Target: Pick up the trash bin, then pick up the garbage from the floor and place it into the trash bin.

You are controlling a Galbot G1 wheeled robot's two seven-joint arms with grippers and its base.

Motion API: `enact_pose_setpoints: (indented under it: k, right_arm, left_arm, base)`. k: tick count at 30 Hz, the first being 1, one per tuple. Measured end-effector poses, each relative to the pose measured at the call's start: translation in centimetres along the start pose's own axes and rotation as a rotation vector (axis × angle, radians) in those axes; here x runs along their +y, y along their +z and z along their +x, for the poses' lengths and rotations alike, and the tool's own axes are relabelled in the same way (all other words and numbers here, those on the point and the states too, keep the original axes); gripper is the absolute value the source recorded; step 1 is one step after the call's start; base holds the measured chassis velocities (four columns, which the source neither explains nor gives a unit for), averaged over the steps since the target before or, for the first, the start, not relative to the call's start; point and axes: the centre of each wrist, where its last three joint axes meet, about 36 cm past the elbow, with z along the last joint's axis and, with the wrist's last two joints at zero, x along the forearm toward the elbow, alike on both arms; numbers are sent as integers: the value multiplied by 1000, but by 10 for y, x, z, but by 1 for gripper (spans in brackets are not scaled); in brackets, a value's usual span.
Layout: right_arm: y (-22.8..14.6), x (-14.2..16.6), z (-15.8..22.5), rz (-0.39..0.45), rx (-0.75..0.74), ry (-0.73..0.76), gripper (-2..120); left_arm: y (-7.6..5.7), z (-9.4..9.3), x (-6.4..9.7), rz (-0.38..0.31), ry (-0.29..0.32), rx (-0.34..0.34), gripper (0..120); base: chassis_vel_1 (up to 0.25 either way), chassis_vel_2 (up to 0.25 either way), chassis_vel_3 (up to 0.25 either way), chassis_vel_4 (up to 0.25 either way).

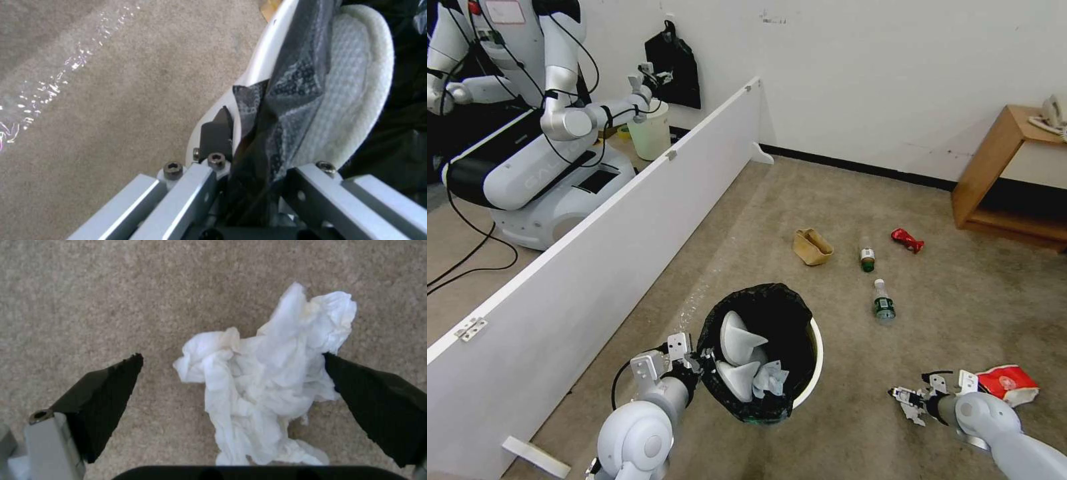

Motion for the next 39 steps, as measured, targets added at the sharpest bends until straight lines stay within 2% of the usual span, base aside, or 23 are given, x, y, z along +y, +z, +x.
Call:
enact_pose_setpoints:
  k: [7,11,12,13,15,16,18,19,21,25,28,29,31,32,34,39]
  right_arm:
    - [3,0,-1,14,0,10,98]
    - [5,-3,1,17,0,16,86]
    - [7,-5,3,20,0,20,80]
    - [7,-5,3,20,0,20,80]
    - [9,-8,5,23,-2,27,68]
    - [9,-8,5,23,-2,27,68]
    - [10,-10,6,27,-4,33,59]
    - [10,-10,6,27,-4,33,59]
    - [11,-11,6,29,-8,43,47]
    - [12,-12,6,29,-9,47,40]
    - [15,-13,6,29,-12,59,22]
    - [15,-13,6,29,-12,59,22]
    - [16,-11,7,30,-15,59,10]
    - [16,-11,7,30,-15,59,10]
    - [16,-9,8,30,-16,55,1]
    - [15,-8,9,22,-21,56,0]
  left_arm:
    - [0,0,0,1,-2,-4,2]
    - [0,0,-1,4,-1,-5,2]
    - [1,0,-1,4,-2,-5,2]
    - [1,0,-1,4,-2,-5,2]
    - [1,0,-1,5,-1,-7,2]
    - [1,0,-1,5,-1,-7,2]
    - [1,0,-2,6,-1,-8,2]
    - [1,0,-2,6,-1,-8,2]
    - [1,1,-3,6,0,-10,2]
    - [1,1,-3,6,0,-10,2]
    - [1,1,-3,6,0,-11,2]
    - [1,1,-3,6,0,-11,2]
    - [1,1,-3,7,0,-11,2]
    - [1,1,-3,7,0,-11,2]
    - [1,0,-4,7,2,-11,2]
    - [1,-1,-4,6,2,-10,2]
  base:
    - [0,0,0,0]
    - [0,0,0,0]
    - [0,0,0,0]
    - [0,0,0,0]
    - [0,0,0,0]
    - [0,0,0,0]
    - [0,0,0,0]
    - [0,0,0,0]
    - [0,0,0,0]
    - [0,0,0,0]
    - [0,0,0,0]
    - [0,0,0,0]
    - [0,0,0,0]
    - [0,0,0,0]
    - [0,0,0,0]
    - [0,0,0,0]
